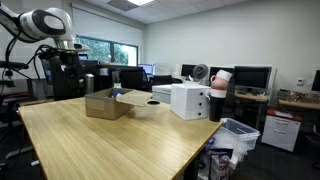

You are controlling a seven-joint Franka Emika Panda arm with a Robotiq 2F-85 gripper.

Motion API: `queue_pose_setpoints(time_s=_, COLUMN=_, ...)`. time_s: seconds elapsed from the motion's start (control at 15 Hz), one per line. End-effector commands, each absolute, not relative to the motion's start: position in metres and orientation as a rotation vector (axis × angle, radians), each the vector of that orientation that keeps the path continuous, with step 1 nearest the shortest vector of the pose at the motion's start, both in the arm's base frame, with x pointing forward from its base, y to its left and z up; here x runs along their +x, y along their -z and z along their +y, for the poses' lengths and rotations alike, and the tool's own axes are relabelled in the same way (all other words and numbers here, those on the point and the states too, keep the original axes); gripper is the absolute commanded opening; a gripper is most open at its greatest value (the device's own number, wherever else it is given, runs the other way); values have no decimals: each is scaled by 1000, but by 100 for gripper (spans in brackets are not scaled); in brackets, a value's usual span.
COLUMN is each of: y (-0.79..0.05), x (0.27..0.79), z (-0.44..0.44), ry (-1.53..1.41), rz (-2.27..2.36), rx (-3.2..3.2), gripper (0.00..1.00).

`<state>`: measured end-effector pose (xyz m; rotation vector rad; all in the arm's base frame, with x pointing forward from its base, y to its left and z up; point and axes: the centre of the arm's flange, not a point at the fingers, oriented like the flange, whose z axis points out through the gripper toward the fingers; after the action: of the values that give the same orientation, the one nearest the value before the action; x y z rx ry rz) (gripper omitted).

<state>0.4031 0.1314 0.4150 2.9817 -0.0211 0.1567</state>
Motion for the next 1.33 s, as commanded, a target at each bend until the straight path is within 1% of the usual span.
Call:
queue_pose_setpoints(time_s=0.0, y=-406, x=413, z=141, ry=-201, rz=4, rx=2965, gripper=100)
queue_pose_setpoints(time_s=0.4, y=-388, x=427, z=143, ry=-290, rz=-16, rx=2899, gripper=100)
queue_pose_setpoints(time_s=0.87, y=-374, x=443, z=132, ry=-298, rz=-78, rx=2831, gripper=100)
queue_pose_setpoints(time_s=0.93, y=-372, x=444, z=131, ry=-296, rz=-85, rx=2824, gripper=97)
queue_pose_setpoints(time_s=1.0, y=-370, x=445, z=130, ry=-293, rz=-88, rx=2817, gripper=93)
queue_pose_setpoints(time_s=1.07, y=-369, x=445, z=130, ry=-291, rz=-95, rx=2815, gripper=73)
queue_pose_setpoints(time_s=1.13, y=-368, x=445, z=130, ry=-287, rz=-98, rx=2811, gripper=72)
queue_pose_setpoints(time_s=1.27, y=-365, x=443, z=130, ry=-286, rz=-125, rx=2783, gripper=60)
